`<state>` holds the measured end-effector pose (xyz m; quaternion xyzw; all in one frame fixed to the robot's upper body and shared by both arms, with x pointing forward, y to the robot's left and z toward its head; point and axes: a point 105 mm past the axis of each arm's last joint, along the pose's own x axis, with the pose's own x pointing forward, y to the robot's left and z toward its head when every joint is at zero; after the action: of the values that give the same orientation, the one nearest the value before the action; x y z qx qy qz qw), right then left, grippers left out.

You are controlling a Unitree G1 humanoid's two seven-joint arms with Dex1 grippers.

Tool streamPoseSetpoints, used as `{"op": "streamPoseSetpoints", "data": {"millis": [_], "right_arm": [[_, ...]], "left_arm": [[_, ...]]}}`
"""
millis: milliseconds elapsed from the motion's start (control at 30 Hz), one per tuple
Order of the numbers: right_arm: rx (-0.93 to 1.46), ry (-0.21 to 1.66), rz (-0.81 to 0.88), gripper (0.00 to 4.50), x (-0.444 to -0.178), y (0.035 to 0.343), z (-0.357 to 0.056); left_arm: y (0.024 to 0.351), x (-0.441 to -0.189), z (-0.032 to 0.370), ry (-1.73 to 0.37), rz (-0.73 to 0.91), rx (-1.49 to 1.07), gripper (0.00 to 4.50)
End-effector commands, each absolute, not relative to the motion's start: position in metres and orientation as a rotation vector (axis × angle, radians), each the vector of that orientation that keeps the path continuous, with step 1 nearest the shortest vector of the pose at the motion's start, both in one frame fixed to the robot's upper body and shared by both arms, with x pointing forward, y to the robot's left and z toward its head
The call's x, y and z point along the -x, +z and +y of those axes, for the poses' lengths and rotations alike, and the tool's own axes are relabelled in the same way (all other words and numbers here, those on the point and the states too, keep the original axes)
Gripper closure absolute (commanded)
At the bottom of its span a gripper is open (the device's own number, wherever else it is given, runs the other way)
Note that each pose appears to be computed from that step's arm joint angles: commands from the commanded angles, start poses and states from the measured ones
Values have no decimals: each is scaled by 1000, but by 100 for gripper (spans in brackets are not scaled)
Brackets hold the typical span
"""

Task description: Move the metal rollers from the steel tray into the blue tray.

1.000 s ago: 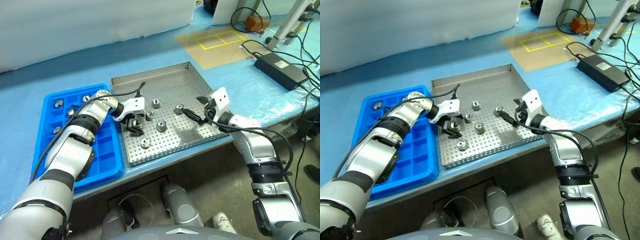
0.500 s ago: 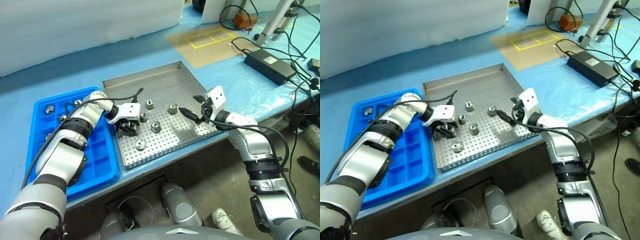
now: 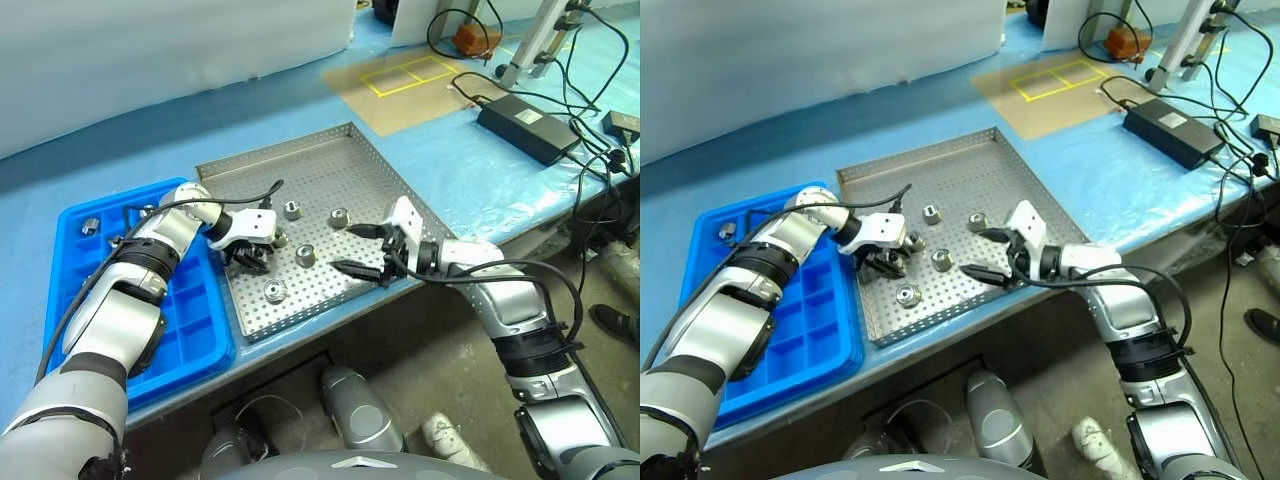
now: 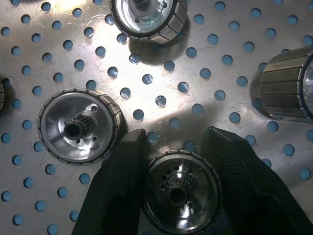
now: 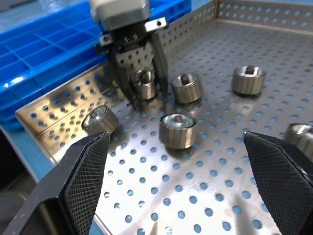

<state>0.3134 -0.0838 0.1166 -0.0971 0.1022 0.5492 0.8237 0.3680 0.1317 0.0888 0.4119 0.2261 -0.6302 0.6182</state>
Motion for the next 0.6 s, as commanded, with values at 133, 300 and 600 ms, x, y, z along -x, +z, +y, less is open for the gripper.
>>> {"op": "streamPoseSetpoints", "data": {"millis": [133,300,600], "right_arm": [[268,1168,179,0,-313,120,-79],[281,1144,172,0,-319,120,-82],[278,1134,162,0,-320,120,-81]], "left_arm": [[57,-348,164,-1462,733,-906,272],[59,-351,165,-1421,718,-916,275],[97,-364,137,-1390,449,-981,275]]}}
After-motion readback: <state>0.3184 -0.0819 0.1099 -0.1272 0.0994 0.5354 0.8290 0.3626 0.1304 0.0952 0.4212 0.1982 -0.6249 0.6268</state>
